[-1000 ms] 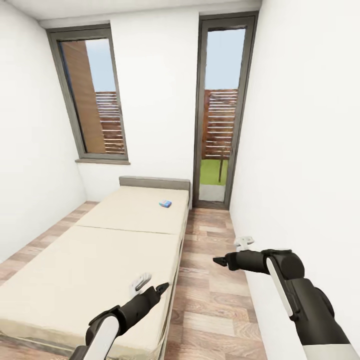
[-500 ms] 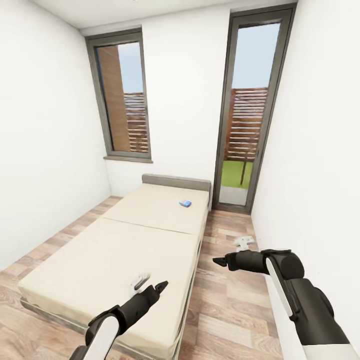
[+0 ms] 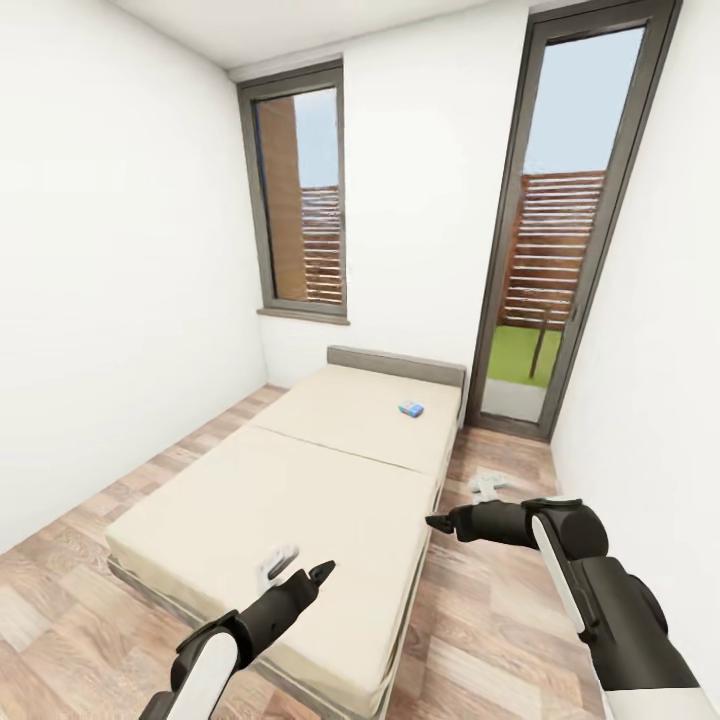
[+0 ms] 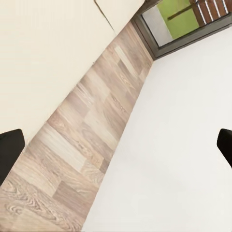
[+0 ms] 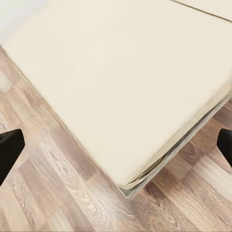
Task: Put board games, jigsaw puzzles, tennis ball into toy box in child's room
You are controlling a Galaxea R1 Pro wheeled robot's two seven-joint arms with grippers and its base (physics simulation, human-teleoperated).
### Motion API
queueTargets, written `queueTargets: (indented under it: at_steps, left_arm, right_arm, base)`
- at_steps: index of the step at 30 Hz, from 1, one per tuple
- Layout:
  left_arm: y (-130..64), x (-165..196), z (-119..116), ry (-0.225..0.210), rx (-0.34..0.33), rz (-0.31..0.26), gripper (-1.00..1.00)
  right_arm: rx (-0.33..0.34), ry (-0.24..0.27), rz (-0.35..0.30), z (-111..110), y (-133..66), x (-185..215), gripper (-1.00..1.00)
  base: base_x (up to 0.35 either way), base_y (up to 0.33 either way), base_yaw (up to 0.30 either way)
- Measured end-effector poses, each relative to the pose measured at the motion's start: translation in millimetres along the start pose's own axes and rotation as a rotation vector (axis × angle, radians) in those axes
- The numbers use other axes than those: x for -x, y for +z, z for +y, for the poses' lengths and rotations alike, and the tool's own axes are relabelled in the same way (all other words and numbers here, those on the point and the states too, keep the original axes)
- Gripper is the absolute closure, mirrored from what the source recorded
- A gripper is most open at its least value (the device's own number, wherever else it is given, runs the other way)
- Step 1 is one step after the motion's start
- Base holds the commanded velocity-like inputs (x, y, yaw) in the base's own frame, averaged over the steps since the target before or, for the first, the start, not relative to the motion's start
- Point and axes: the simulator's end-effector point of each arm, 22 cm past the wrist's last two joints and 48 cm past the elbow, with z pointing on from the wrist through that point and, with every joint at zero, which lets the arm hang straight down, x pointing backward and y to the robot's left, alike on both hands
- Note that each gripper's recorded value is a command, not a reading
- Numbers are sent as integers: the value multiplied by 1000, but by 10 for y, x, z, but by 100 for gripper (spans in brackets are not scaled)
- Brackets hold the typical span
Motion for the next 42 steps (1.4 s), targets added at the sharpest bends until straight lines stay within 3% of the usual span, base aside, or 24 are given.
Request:
queueTargets:
  at_steps: [42]
  left_arm:
    - [9,-20,-17,-4,-8,2,-100]
  right_arm:
    - [-9,-3,3,-22,-2,-11,-100]
  base:
    - [0,0,298]
